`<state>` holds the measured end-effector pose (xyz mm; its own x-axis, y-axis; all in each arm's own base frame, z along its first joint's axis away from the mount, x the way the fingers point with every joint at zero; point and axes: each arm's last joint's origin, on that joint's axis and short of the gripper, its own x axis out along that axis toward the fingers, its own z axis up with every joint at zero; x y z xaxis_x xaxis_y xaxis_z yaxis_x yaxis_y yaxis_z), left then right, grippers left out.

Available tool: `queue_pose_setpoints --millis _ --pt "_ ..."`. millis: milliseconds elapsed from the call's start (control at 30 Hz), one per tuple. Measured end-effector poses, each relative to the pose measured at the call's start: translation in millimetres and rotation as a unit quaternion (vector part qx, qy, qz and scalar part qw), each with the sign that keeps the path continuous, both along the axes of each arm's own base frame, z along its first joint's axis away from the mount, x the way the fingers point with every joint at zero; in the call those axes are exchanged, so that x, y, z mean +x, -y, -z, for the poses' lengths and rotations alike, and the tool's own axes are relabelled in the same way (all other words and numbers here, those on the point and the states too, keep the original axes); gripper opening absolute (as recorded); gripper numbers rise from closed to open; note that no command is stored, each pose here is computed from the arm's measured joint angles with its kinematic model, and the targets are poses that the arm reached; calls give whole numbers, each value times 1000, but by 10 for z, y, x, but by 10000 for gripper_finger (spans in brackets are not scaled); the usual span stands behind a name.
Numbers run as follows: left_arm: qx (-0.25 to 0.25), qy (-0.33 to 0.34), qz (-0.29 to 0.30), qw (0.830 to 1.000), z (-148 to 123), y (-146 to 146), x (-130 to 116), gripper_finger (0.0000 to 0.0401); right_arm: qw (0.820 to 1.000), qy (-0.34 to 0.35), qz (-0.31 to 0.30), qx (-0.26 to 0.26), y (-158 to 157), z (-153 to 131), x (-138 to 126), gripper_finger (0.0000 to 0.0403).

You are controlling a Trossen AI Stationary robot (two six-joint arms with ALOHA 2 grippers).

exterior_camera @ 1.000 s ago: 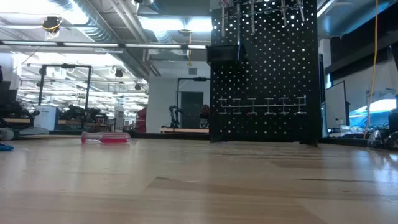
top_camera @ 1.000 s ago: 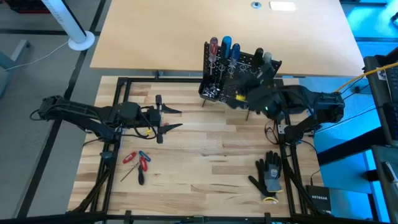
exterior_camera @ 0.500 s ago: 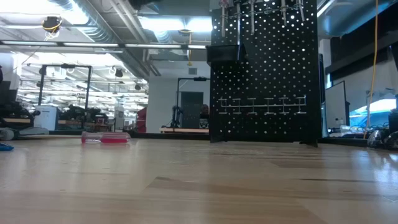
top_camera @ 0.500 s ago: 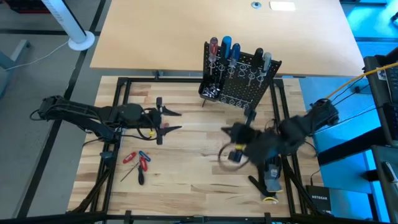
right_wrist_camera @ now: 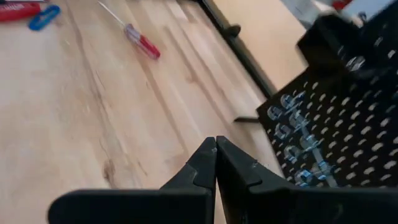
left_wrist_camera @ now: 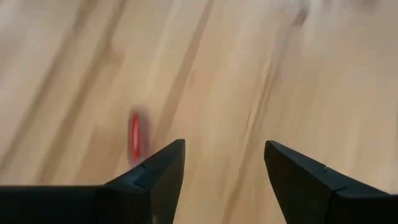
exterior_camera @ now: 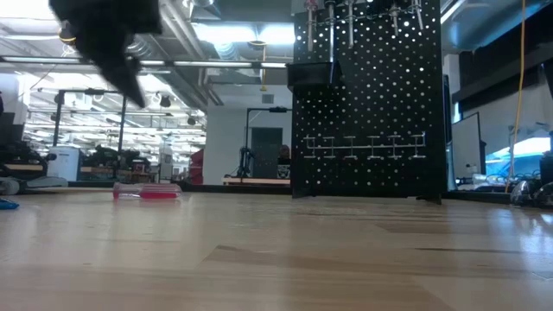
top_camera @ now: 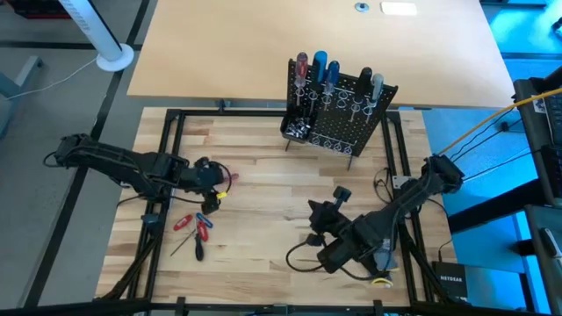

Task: Hang tools onto peg board
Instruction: Hang the red screwdriver on the black pegboard

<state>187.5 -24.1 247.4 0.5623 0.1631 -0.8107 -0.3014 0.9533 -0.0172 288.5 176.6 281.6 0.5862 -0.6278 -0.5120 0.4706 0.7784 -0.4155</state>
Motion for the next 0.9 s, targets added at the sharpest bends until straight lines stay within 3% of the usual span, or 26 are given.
queue_pose_setpoints --millis 100,333,500,900 --pt "-12 -41 -34 999 49 -19 -78 210 1000 23 5 15 -7 273 15 12" --pt "-7 -46 -49 998 177 -81 -72 210 996 54 -31 60 -58 631 71 12" --pt "7 -78 -64 995 339 -226 6 210 993 27 -49 103 -75 693 58 12" --pt "-9 -196 -84 977 718 -574 171 210 994 38 -40 94 -63 696 55 12"
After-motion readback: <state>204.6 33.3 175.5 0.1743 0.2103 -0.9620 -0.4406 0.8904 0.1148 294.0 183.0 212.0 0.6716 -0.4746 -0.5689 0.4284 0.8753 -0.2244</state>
